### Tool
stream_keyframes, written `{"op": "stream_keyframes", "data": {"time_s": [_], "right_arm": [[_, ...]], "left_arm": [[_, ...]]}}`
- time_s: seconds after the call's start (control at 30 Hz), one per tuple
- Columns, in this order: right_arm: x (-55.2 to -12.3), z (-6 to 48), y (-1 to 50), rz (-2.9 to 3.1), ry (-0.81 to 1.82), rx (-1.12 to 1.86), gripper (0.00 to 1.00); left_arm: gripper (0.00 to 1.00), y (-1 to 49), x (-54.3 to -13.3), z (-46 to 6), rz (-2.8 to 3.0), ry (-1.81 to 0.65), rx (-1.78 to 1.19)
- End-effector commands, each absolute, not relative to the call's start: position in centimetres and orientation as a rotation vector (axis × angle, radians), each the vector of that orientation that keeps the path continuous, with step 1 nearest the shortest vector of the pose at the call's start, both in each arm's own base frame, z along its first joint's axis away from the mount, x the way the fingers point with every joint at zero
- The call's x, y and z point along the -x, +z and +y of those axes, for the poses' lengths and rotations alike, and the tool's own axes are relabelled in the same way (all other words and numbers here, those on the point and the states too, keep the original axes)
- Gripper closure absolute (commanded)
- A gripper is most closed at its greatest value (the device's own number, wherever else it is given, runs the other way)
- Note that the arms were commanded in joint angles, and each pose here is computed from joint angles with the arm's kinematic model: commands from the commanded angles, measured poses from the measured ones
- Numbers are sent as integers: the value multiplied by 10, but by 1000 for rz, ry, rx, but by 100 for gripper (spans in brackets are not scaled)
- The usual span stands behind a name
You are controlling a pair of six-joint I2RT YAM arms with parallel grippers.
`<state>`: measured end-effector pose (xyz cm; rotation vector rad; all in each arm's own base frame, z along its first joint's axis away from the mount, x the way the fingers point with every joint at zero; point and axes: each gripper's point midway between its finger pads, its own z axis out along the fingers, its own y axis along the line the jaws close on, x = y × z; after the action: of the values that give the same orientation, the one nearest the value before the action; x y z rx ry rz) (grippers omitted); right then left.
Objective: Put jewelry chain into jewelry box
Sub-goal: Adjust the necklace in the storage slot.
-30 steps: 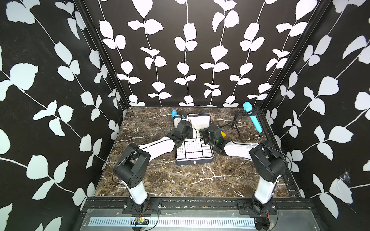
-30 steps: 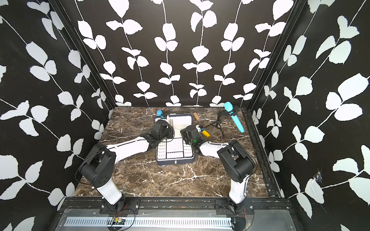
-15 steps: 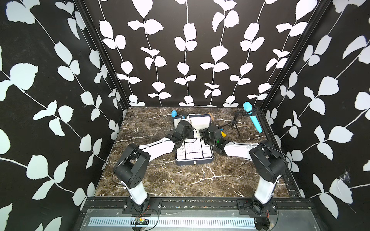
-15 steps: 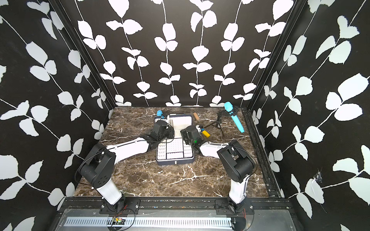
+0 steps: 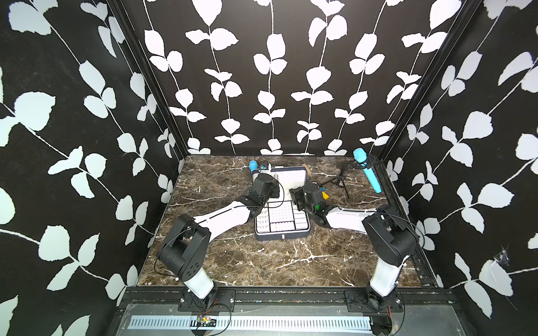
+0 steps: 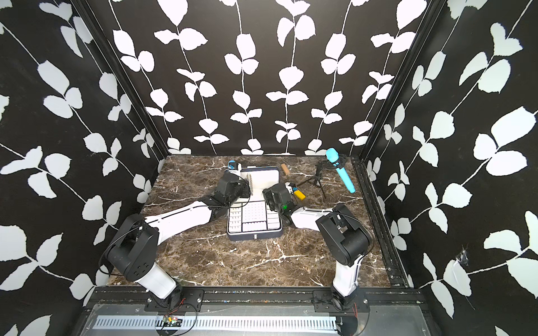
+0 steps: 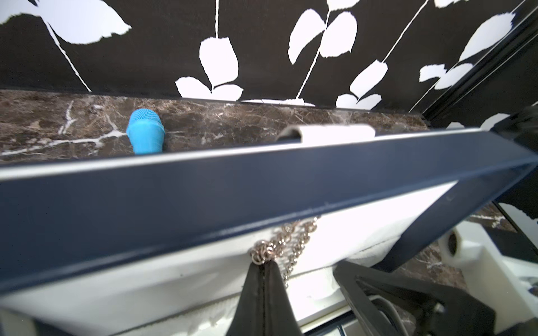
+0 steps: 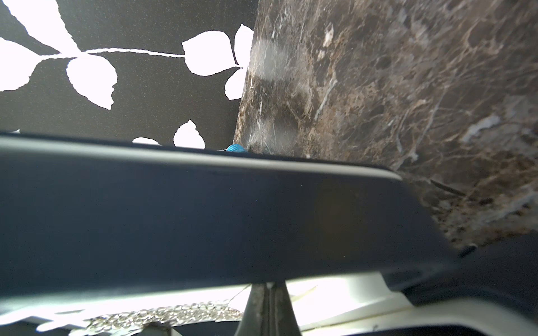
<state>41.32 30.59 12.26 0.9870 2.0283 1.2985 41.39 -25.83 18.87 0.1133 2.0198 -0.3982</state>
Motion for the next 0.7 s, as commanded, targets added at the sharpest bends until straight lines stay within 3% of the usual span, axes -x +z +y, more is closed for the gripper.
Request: {"op": "stream_keyframes", "data": {"time_s": [0.0,0.67], "right_arm": [[-405,307,125,2048,1306,-955,100],[-404,308,126,2050,1311,-947,100]], "left_arm": [[100,218,-416,-252,1940,-398,-95],[100,262,-418,-250,1839,-400,-106]]}}
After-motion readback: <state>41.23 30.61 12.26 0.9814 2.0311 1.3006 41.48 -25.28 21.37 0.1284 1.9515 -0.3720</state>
